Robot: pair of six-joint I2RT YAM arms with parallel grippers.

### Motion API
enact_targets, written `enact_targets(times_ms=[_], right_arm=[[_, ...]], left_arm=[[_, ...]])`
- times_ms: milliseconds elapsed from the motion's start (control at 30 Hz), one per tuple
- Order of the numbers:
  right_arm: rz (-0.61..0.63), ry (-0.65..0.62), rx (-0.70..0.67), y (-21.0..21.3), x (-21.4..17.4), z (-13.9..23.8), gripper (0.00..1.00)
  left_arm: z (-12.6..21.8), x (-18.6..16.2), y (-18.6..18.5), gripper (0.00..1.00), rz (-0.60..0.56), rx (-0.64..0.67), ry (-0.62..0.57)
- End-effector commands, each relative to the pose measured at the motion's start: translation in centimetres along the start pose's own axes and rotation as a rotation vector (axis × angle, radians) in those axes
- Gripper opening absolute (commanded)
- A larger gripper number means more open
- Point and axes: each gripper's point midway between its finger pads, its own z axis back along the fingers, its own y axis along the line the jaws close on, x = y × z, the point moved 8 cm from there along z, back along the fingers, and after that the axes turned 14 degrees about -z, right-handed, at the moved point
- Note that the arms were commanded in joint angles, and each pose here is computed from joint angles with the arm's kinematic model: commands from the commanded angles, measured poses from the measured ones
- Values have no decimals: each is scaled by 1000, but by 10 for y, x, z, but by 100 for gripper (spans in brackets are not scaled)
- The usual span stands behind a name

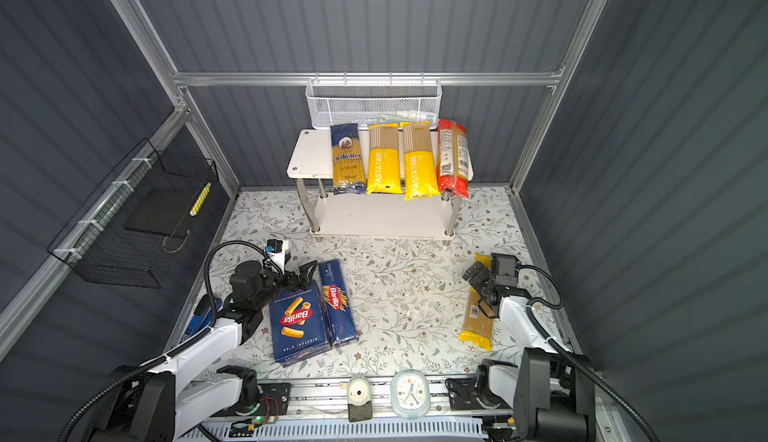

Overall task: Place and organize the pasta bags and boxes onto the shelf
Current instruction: 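Move the open right gripper over the yellow-and-brown spaghetti bag on the table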

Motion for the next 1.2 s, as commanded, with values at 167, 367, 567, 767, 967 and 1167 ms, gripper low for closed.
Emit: enact_targets(times_ms=[167,367,567,767,967,1167], right_arm=[[-10,65,23,5,-3,-10,99],[6,123,32,5,-8,-17,99],[10,205,49,8,-15,-21,99],[0,270,109,16,-37,-18,99],[75,349,157,36,-72,-8,99],[256,388,243,80,-85,12,99]], left_arm=[[-2,3,1,100,5,1,-7],[-2,3,1,100,6,0,-3],[-2,3,1,100,6,1,-5],[-2,3,1,100,6,1,-4],[-3,3,1,99,6,0,-4],[-2,3,1,100,7,-2,-3]])
